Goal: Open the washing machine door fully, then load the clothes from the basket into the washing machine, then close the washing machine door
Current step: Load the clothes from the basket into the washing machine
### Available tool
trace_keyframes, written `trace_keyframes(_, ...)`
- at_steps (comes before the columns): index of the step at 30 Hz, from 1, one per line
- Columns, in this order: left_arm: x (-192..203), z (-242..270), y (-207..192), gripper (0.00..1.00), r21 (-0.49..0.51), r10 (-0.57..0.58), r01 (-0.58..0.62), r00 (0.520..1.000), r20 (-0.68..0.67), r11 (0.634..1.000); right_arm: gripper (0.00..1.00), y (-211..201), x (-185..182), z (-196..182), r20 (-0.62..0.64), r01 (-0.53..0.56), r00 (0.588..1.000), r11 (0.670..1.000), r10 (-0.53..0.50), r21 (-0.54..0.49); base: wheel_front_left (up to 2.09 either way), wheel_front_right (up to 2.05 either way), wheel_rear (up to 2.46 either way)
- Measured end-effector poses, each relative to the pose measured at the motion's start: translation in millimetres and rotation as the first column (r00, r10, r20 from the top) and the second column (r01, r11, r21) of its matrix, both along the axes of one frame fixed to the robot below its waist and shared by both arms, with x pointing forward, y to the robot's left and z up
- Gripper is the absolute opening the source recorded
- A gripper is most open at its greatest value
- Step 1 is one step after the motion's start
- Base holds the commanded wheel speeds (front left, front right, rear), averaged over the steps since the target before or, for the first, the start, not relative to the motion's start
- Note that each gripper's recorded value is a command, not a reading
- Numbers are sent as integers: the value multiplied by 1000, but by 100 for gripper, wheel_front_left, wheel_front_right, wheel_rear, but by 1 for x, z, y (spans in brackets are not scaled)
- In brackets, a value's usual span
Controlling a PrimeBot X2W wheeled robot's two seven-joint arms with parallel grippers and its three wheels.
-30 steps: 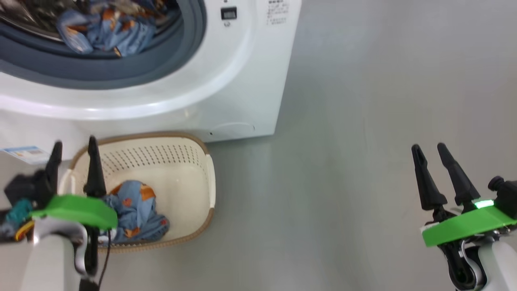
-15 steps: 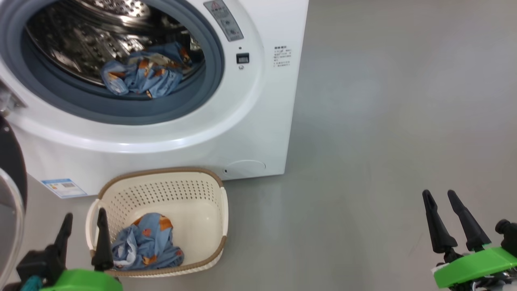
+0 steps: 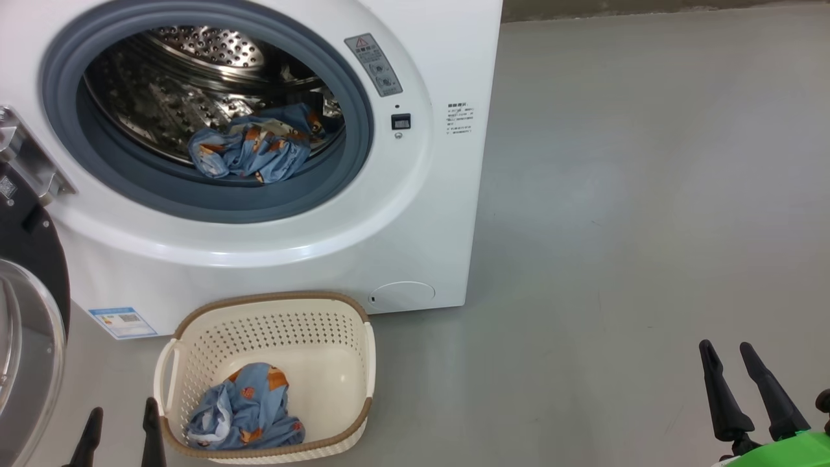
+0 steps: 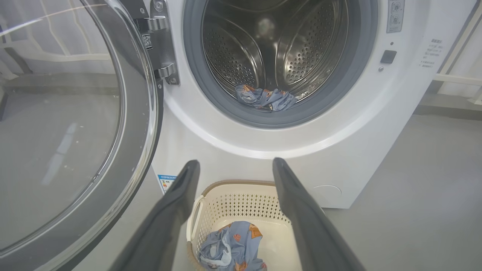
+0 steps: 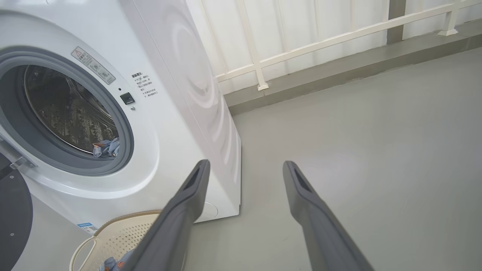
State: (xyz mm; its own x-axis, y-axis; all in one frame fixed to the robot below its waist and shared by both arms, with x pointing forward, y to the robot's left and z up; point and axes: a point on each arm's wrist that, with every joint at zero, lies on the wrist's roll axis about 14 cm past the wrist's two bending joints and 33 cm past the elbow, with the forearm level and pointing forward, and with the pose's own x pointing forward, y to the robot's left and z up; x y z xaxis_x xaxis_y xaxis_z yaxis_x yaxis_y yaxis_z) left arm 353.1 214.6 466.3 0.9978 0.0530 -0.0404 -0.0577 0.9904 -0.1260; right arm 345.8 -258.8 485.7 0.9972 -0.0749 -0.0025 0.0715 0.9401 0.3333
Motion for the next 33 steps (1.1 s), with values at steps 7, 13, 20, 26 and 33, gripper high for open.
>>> trace_keyframes(7, 0, 3, 1, 100, -18, 8, -8, 1000, 12, 1000, 100, 2, 0, 1, 6, 1, 1000, 1000, -1, 6, 0, 0, 0)
trace_keyframes(13, 0, 3, 0, 100, -27, 9, -9, 1000, 12, 1000, 100, 3, 1, 1, 4, -3, 1000, 1000, 3, 3, 0, 0, 0)
trace_keyframes(20, 4, -7, -10, 100, -44, -13, 12, 1000, -17, 999, 100, 7, 5, -6, -15, -9, 1000, 1000, 9, 9, 0, 0, 0)
trace_keyframes(26, 15, -26, -19, 100, -56, -32, 28, 997, -74, 998, 100, 16, 18, -13, -30, -22, 999, 999, 23, 29, 0, 0, 0)
trace_keyframes(33, 37, -60, -28, 100, -68, -52, 41, 985, -167, 997, 100, 24, 42, -20, -38, -34, 999, 998, 36, 45, 0, 0, 0)
